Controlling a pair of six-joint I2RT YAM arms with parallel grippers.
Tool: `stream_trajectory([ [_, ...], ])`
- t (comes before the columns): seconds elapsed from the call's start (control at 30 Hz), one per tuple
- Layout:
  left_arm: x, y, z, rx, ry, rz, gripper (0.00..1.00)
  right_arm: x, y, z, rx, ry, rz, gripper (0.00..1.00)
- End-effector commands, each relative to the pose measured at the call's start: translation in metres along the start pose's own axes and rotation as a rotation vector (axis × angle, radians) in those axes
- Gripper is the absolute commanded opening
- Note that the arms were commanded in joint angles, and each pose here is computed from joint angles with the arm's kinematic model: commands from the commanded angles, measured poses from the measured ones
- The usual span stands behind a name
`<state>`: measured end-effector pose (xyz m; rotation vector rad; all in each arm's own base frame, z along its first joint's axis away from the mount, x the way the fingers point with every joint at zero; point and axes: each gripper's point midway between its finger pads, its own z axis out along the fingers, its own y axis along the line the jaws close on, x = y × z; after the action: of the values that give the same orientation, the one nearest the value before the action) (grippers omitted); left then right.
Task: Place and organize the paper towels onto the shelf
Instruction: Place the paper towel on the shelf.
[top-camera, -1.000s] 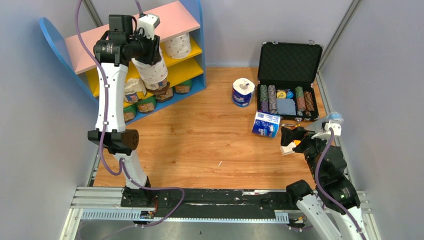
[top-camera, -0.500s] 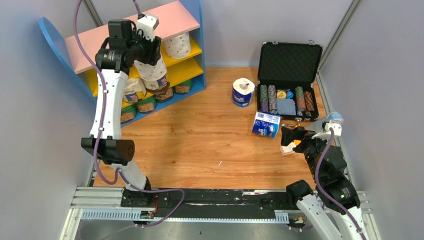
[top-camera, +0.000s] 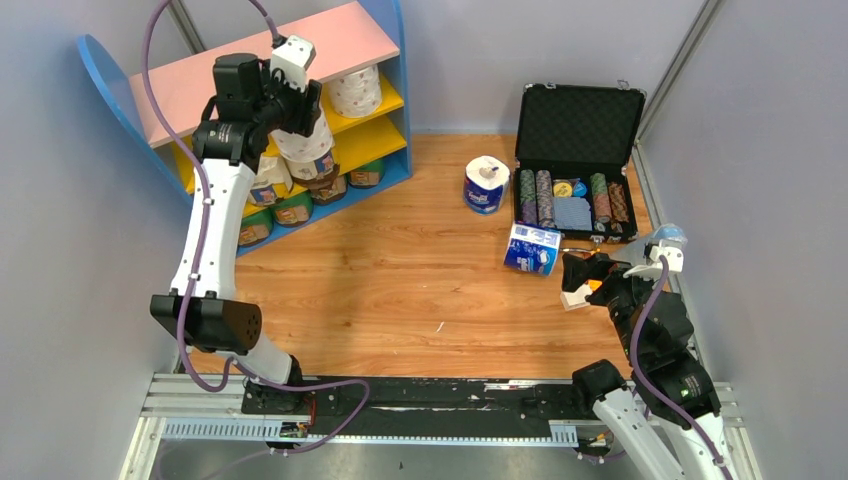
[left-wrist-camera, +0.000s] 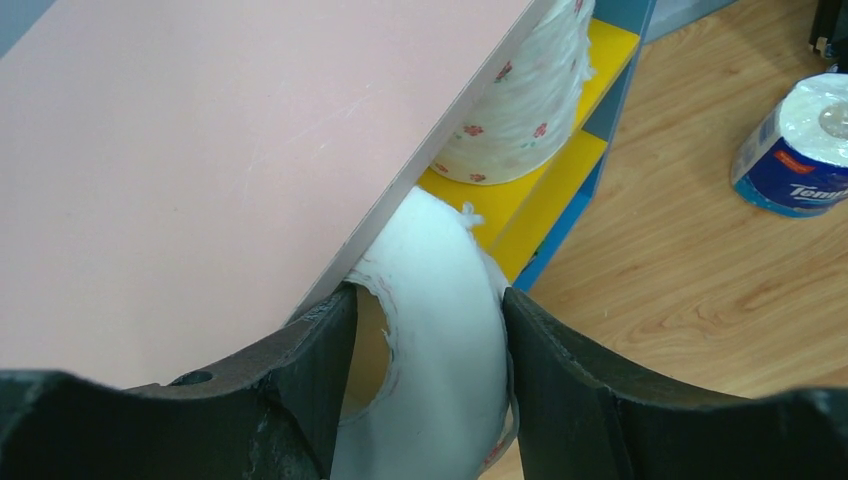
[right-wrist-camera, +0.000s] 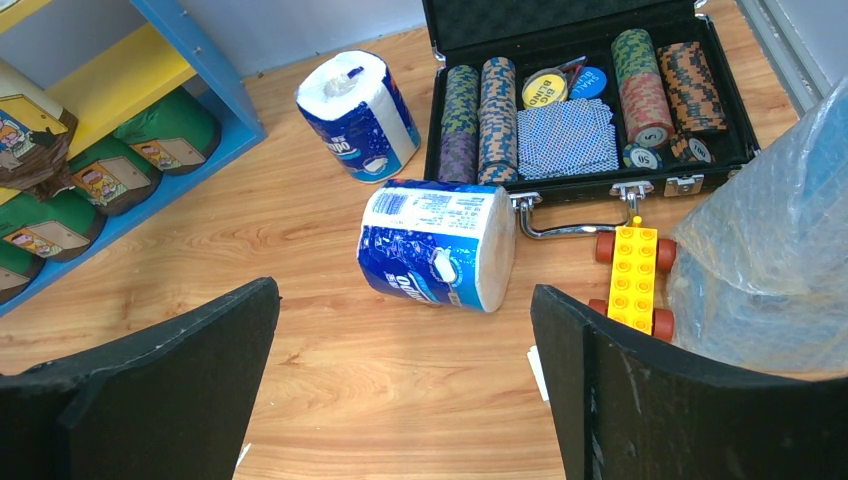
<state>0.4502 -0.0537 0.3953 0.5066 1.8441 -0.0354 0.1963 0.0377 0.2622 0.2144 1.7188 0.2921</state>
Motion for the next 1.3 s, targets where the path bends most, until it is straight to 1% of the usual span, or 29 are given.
stream_trajectory([
  [0.0, -0.059, 0.049, -0.031, -0.202, -0.21, 0.103, 0.64, -0.006, 0.0, 0.0, 0.005, -0.026, 0.019, 1.0],
  [0.3, -0.073, 0.038, -0.049, -0.162, -0.27, 0.101, 0.75, -0.006, 0.0, 0.0, 0.002, -0.026, 0.02, 1.0],
  [0.53, -0.07, 0.038, -0.049, -0.173, -0.265, 0.084, 0.77, -0.006, 0.001, -0.001, -0.001, -0.03, 0.022, 1.0],
  [0.6, -0.072, 0.037, -0.053, -0.174, -0.28, 0.072, 0.81, -0.006, 0.001, -0.001, -0.002, -0.028, 0.02, 1.0],
  [0.63, -0.076, 0.036, -0.058, -0.176, -0.301, 0.06, 0.82, -0.006, 0.001, -0.001, 0.0, -0.028, 0.02, 1.0],
  [0.73, -0.083, 0.034, -0.072, -0.186, -0.335, 0.009, 0.9, -0.006, 0.001, -0.001, -0.001, -0.026, 0.019, 1.0],
  [0.83, -0.084, 0.031, -0.092, -0.205, -0.356, -0.1, 0.96, -0.007, 0.001, -0.002, -0.003, -0.032, 0.02, 1.0],
  [0.87, -0.081, 0.03, -0.102, -0.222, -0.361, -0.132, 0.98, -0.007, 0.001, -0.002, -0.004, -0.034, 0.02, 1.0],
  [0.9, -0.08, 0.028, -0.106, -0.221, -0.369, -0.197, 0.99, -0.007, 0.0, -0.002, -0.004, -0.036, 0.02, 1.0],
  [1.03, -0.059, 0.013, -0.125, -0.223, -0.358, -0.375, 1.0, -0.009, 0.001, -0.004, -0.012, -0.046, 0.022, 1.0],
  [1.1, -0.045, 0.0, -0.128, -0.216, -0.338, -0.407, 1.0, -0.01, 0.002, -0.006, -0.018, -0.053, 0.024, 1.0],
  [1.17, -0.026, -0.002, -0.13, -0.283, -0.301, -0.417, 1.0, -0.012, 0.002, -0.007, -0.024, -0.063, 0.026, 1.0],
  [1.27, 0.001, -0.012, -0.125, -0.305, -0.235, -0.415, 1.0, -0.013, 0.004, -0.008, -0.034, -0.069, 0.026, 1.0],
])
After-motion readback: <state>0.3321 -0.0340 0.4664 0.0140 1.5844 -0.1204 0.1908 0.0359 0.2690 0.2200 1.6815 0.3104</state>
